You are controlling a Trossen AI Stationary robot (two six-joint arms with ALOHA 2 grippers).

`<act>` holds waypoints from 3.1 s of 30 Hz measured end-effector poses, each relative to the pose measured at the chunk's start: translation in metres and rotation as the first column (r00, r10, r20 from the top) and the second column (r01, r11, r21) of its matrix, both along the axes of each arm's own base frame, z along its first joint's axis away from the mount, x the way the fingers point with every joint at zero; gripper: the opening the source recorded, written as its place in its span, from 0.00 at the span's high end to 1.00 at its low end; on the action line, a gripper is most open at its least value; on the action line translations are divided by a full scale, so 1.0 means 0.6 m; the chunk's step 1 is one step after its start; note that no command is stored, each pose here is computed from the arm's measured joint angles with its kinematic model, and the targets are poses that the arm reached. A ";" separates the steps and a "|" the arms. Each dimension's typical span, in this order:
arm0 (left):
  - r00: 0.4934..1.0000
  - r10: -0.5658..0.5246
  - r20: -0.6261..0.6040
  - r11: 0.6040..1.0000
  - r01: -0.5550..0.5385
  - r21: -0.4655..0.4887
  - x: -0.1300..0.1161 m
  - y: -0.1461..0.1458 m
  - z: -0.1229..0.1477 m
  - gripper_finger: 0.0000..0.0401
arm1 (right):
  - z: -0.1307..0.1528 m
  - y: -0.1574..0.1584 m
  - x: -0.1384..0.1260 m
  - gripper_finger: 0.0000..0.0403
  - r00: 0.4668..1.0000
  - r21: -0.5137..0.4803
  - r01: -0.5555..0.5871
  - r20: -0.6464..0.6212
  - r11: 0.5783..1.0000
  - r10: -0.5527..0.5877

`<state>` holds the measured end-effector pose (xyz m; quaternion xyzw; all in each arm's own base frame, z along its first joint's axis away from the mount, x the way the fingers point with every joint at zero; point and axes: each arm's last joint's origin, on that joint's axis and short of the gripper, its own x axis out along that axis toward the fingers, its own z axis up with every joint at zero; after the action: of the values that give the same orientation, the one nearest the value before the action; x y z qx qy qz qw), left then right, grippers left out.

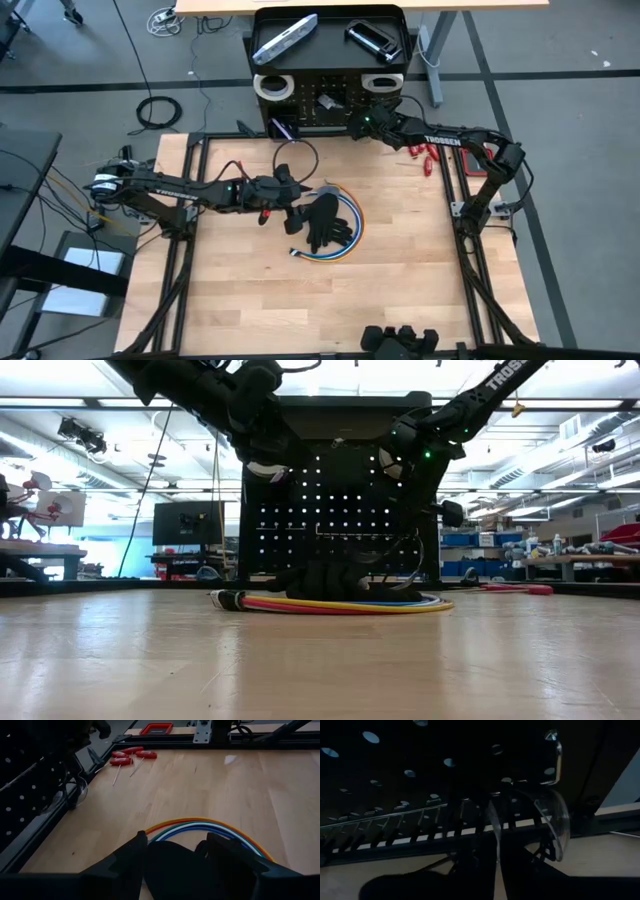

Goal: Hang tools onto peg board
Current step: Hang the safety goggle on the peg board, then adjust the safety goggle on the peg board

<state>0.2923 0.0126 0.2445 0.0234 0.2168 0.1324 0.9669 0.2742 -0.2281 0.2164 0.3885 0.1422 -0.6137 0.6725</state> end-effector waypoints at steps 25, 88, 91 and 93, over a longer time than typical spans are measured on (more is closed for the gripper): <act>1.000 0.001 -0.013 1.000 -0.001 0.000 -0.001 0.000 -0.002 0.47 | 0.021 0.025 -0.009 0.65 0.980 0.013 -0.162 -0.114 0.987 0.162; 0.983 0.134 0.123 0.991 -0.132 -0.023 0.027 0.063 -0.051 0.47 | -0.046 -0.019 -0.072 0.98 0.779 -0.430 -0.626 -0.388 0.650 0.493; 0.984 0.132 0.122 0.991 -0.131 -0.021 0.027 0.062 -0.051 0.47 | -0.045 -0.019 -0.072 0.98 0.784 -0.438 -0.620 -0.386 0.651 0.487; 0.984 0.133 0.121 0.991 -0.131 -0.020 0.027 0.062 -0.051 0.47 | -0.043 -0.019 -0.072 0.98 0.785 -0.444 -0.619 -0.385 0.648 0.486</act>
<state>0.3086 0.0501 0.2138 -0.0050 0.1590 0.1960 0.9676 0.2310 -0.2395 0.1904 0.0427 0.1498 -0.4322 0.8882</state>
